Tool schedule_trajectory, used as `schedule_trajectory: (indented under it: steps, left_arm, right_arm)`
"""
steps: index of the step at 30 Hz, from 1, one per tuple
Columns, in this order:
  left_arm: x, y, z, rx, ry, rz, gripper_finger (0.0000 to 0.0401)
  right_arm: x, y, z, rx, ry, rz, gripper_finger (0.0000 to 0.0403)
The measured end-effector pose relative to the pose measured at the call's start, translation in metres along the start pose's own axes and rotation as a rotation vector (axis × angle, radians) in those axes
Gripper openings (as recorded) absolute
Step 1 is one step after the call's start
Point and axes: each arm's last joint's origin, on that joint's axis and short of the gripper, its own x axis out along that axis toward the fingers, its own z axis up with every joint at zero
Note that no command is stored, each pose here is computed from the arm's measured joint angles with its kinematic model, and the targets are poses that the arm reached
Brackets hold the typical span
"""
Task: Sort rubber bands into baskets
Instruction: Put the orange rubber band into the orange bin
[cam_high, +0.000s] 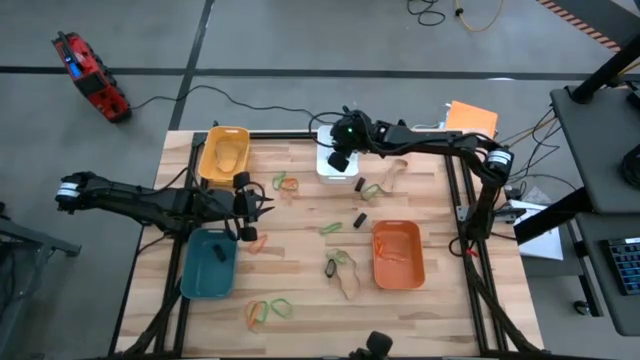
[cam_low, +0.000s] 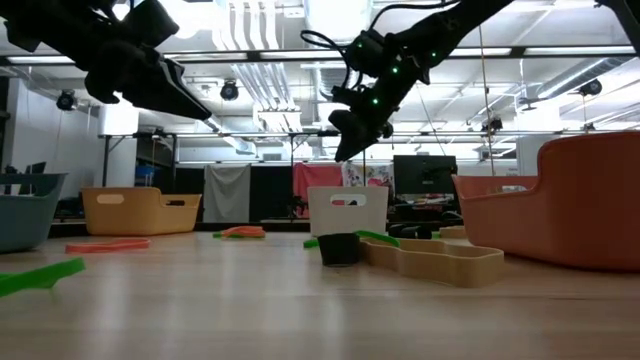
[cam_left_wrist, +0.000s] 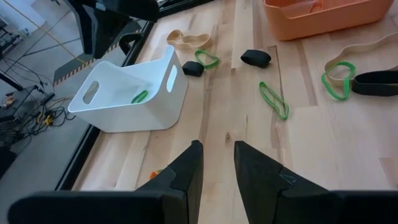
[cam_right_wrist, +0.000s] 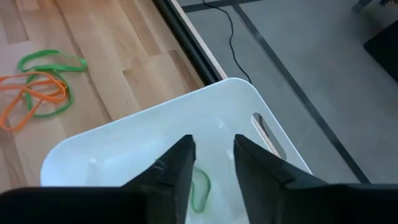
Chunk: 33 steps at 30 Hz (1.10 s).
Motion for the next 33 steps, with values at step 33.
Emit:
schedule_trajectory:
  steps: [33]
  left_arm:
    - [0.011, -0.019, 0.010, -0.331, 0.127, -0.142, 0.0076]
  right_arm:
    - [-0.131, 0.156, -0.012, -0.360, 0.079, 0.533, 0.0140]
